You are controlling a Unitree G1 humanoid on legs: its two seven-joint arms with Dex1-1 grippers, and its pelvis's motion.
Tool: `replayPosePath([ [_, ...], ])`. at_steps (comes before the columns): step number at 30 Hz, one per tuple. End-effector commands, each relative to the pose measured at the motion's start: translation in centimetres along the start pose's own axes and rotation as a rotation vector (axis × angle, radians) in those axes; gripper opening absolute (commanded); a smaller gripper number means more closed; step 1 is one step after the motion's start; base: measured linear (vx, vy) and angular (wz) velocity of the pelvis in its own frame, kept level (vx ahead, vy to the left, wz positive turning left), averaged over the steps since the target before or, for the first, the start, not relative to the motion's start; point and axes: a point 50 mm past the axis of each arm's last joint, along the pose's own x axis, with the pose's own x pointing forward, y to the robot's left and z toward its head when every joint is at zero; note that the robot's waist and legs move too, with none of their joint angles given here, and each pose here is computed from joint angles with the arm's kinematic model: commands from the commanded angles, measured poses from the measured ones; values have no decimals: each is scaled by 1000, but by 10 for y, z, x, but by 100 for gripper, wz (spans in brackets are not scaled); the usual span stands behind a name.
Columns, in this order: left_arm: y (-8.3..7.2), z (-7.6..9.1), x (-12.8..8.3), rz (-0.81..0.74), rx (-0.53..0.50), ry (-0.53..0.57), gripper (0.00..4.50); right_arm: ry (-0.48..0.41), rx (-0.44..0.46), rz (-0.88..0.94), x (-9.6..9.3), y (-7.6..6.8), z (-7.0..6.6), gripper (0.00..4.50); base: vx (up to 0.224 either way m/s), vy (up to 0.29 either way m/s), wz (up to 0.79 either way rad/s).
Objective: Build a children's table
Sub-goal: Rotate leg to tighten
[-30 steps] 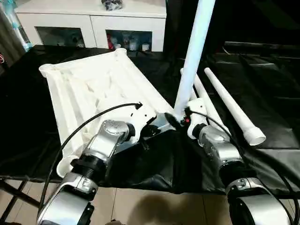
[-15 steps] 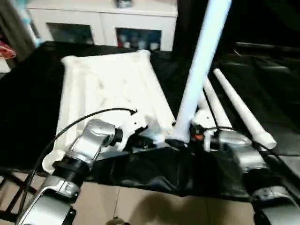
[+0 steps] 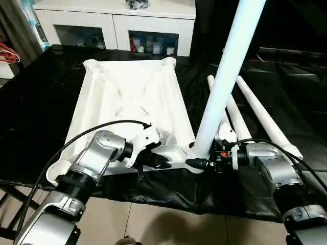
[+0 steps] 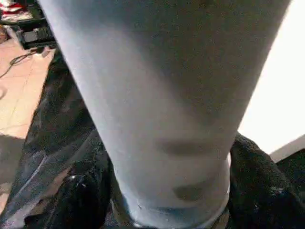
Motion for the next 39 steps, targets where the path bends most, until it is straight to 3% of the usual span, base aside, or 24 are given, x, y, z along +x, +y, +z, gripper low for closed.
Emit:
replayPosePath([
  [1,5,31,10,69,67,-102,0,48,62,41,30,16,-17,275,0,0,0],
  [2,6,32,11,86,64,-107,0,49,67,6,32,14,-18,274,0,0,0],
  [3,11,37,16,172,46,-129,0,51,111,-201,43,4,-20,274,0,0,0],
  [8,15,42,22,268,18,-141,0,53,168,-403,55,-4,-22,272,0,0,0],
  [10,13,47,32,348,-6,-144,0,46,213,-523,68,-5,-20,272,0,0,0],
  [13,12,49,35,364,-7,-144,0,41,217,-545,73,-5,-18,342,0,0,0],
  [15,4,49,42,329,-8,-160,0,-8,231,-494,78,-2,-12,351,0,0,0],
  [20,2,49,42,306,-3,-167,0,-14,196,-459,77,-2,-9,391,0,0,0],
  [21,2,47,36,267,19,-165,0,-7,103,-377,68,-2,-9,391,0,0,0],
  [26,1,44,30,197,43,-157,0,-11,48,-261,57,0,-9,391,0,0,0],
  [30,-2,37,20,81,78,-124,0,-18,12,-86,37,5,-9,391,0,0,0],
  [33,-3,29,13,-5,89,-78,0,27,-14,76,21,11,-11,391,0,0,0],
  [34,-3,28,12,-13,90,-71,0,32,-18,91,19,12,-12,367,0,0,0],
  [37,-2,25,9,-43,95,-47,0,54,-13,157,15,16,-13,360,0,0,0],
  [39,-2,23,7,-61,98,-35,0,64,-6,192,13,18,-13,328,0,0,0],
])
